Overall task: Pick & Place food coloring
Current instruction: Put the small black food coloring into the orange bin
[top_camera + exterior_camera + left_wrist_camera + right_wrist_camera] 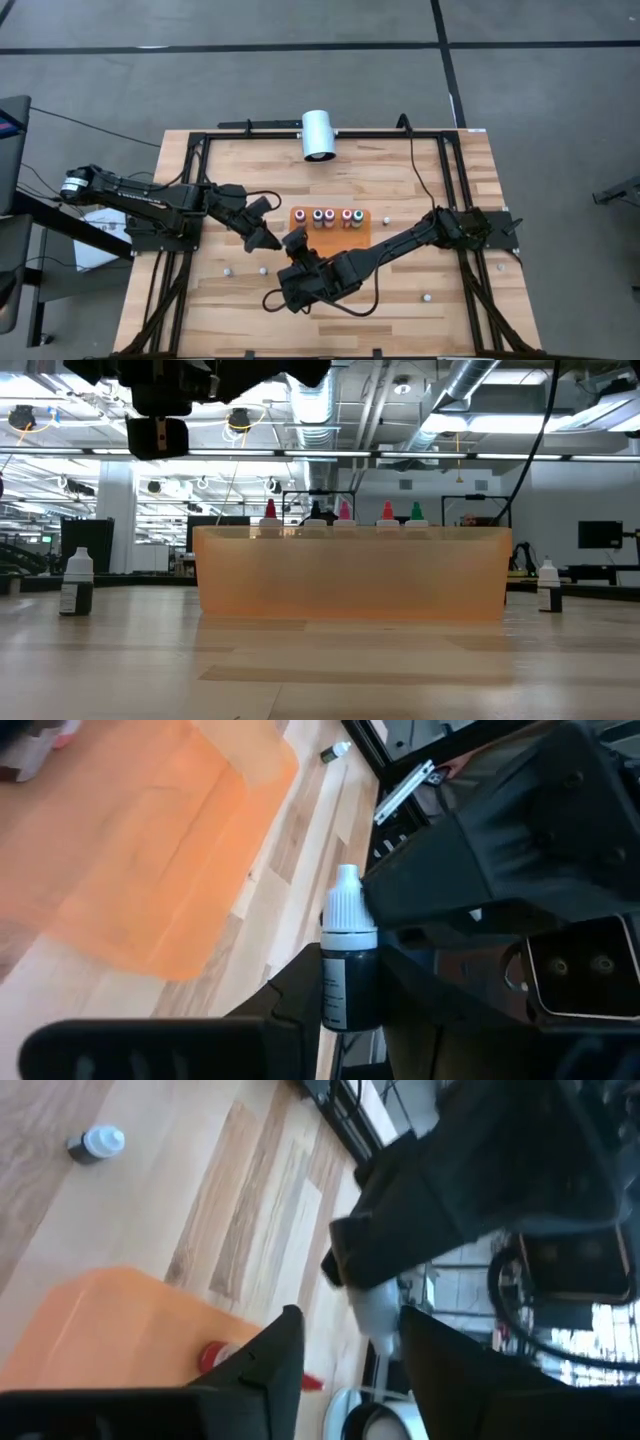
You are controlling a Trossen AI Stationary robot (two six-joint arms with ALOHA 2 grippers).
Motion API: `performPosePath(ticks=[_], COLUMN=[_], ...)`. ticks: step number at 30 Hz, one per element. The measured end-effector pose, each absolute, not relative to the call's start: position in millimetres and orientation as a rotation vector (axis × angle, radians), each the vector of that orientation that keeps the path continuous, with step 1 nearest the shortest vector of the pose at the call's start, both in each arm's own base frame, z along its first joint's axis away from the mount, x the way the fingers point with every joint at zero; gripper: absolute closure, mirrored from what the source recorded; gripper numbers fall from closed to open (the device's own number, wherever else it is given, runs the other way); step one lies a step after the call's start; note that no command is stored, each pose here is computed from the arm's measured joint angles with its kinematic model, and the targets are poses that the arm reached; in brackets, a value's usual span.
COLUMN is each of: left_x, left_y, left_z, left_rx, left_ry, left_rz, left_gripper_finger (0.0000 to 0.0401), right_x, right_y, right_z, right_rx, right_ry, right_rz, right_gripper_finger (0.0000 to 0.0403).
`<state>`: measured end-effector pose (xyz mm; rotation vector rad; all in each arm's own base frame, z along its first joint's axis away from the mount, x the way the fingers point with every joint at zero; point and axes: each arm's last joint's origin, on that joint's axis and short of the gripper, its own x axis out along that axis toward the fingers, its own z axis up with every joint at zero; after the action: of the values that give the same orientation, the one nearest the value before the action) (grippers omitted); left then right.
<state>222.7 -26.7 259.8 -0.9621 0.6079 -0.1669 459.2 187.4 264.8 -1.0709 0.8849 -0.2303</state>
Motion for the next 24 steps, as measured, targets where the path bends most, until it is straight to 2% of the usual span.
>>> performPosePath(ticks=[7,17,24], left_x=[221,223,233], left_y=[-25,-28,-41], left_z=[256,259,262], left_rx=[-0.939,-0.77,-0.657], left_ry=[0.618,0.532,0.446], left_rz=[-0.103,-0.075,-0.132], left_gripper_finger=[0.0329,0.0328,0.0328], right_x=[446,423,423], right_y=[187,173,166], right_z=[259,273,271], right_rx=[-1.043,-0.787,-0.497], right_ry=[0.96,1.074,1.225], right_rz=[-0.302,-0.459,-0.282], right_gripper_finger=[0.0232,0.0245,0.0241])
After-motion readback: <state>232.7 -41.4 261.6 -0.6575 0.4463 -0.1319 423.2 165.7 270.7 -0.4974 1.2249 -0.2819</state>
